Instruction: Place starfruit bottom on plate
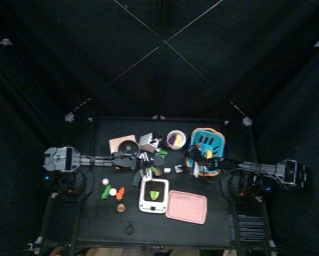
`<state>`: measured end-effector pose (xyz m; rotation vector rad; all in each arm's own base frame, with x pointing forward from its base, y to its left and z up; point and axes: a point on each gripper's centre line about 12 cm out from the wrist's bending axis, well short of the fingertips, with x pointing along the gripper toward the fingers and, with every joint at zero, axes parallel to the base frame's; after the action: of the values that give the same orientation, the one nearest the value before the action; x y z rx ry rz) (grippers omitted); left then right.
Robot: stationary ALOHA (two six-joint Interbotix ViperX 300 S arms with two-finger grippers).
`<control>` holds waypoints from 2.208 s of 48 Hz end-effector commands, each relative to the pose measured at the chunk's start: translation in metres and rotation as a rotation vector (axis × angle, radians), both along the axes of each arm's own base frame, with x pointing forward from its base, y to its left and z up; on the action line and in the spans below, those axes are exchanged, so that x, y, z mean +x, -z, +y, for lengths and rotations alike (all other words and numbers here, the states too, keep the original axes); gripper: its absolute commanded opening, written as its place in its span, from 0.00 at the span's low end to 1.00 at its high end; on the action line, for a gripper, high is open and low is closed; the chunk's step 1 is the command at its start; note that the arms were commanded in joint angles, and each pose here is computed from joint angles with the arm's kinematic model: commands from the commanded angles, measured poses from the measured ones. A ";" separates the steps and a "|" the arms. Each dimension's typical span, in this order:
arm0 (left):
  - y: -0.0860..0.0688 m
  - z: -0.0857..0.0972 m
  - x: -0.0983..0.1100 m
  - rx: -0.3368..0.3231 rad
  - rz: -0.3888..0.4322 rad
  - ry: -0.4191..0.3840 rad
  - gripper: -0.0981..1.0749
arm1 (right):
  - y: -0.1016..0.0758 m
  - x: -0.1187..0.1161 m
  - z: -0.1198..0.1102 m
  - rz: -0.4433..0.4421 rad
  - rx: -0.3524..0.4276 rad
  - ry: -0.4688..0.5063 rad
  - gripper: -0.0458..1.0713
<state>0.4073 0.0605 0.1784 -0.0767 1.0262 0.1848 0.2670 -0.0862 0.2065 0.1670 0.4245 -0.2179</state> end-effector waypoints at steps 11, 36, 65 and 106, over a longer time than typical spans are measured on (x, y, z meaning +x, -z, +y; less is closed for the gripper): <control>-0.032 -0.013 0.014 0.010 -0.134 0.038 0.70 | -0.015 -0.007 0.002 -0.052 -0.017 0.007 0.89; -0.041 -0.115 0.060 -0.069 -0.151 0.223 0.70 | -0.014 -0.020 0.005 -0.058 -0.016 0.025 0.89; -0.010 -0.149 0.115 -0.069 -0.103 0.272 0.70 | -0.019 -0.036 0.007 -0.077 -0.030 0.057 0.89; 0.016 -0.144 0.126 -0.072 -0.079 0.258 0.80 | -0.019 -0.036 0.008 -0.078 -0.032 0.056 0.89</control>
<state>0.5255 -0.0852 0.1411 -0.0058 1.0105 -0.0900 0.2298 -0.0774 0.2192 0.1580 0.3606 -0.2704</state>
